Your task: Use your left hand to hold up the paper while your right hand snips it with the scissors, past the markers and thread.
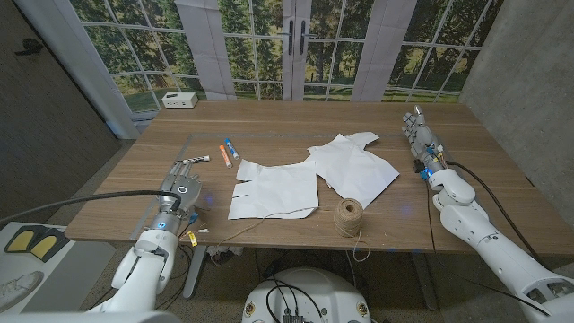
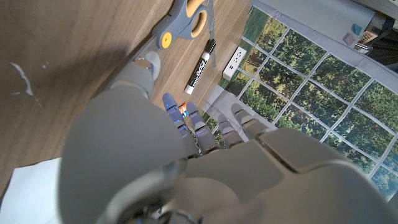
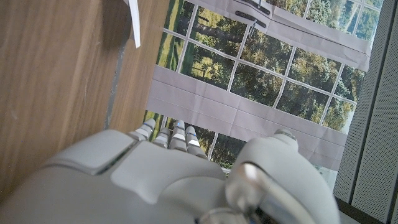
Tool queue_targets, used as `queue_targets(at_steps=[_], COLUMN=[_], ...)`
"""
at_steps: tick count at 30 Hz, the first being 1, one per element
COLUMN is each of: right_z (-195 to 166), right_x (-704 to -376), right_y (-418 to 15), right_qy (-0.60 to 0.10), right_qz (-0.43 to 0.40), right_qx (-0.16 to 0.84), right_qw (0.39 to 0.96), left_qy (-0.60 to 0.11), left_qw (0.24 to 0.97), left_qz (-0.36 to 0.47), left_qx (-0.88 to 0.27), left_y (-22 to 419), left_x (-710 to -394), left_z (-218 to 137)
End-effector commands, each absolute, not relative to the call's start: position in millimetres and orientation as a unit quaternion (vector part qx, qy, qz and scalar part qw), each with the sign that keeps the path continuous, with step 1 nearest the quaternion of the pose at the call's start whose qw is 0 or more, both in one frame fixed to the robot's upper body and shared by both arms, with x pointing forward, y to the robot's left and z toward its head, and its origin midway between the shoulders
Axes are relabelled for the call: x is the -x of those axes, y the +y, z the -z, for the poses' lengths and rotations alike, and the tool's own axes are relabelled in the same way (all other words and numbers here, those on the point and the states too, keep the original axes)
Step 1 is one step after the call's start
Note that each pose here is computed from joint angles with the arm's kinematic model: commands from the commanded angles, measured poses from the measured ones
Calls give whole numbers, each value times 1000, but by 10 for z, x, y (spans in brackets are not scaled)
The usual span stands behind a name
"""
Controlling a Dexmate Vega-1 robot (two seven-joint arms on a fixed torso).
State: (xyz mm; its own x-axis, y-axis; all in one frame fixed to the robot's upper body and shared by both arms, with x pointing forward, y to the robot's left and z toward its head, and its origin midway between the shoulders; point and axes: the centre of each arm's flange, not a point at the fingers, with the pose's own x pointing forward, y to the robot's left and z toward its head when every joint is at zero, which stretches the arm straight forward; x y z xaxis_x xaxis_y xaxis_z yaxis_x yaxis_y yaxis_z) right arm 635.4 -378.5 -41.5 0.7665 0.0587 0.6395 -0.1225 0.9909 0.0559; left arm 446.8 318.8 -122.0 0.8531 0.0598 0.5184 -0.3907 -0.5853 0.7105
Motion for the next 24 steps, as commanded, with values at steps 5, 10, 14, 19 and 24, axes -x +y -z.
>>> queue_targets(at_steps=[5, 10, 14, 19, 24], right_z=[443, 448, 452, 475, 499], right_x=[-6375, -6388, -6392, -6402, -6407], right_y=[-3811, -3819, -3827, -3834, -3840], right_qy=[-334, -334, -335, -335, -334], right_qz=[-46, -45, -45, -45, -43], right_qx=[-50, -54, -54, -60, -64], right_qw=[940, 940, 940, 939, 940], left_qy=[-81, -80, -73, -70, -64], left_qw=[431, 430, 428, 428, 428], left_qz=[-261, -260, -257, -256, -249], left_qx=[-860, -861, -863, -864, -867], left_y=[3192, 3186, 3181, 3186, 3175], left_x=[-4536, -4544, -4564, -4574, -4605], left_z=[1266, 1271, 1293, 1292, 1318])
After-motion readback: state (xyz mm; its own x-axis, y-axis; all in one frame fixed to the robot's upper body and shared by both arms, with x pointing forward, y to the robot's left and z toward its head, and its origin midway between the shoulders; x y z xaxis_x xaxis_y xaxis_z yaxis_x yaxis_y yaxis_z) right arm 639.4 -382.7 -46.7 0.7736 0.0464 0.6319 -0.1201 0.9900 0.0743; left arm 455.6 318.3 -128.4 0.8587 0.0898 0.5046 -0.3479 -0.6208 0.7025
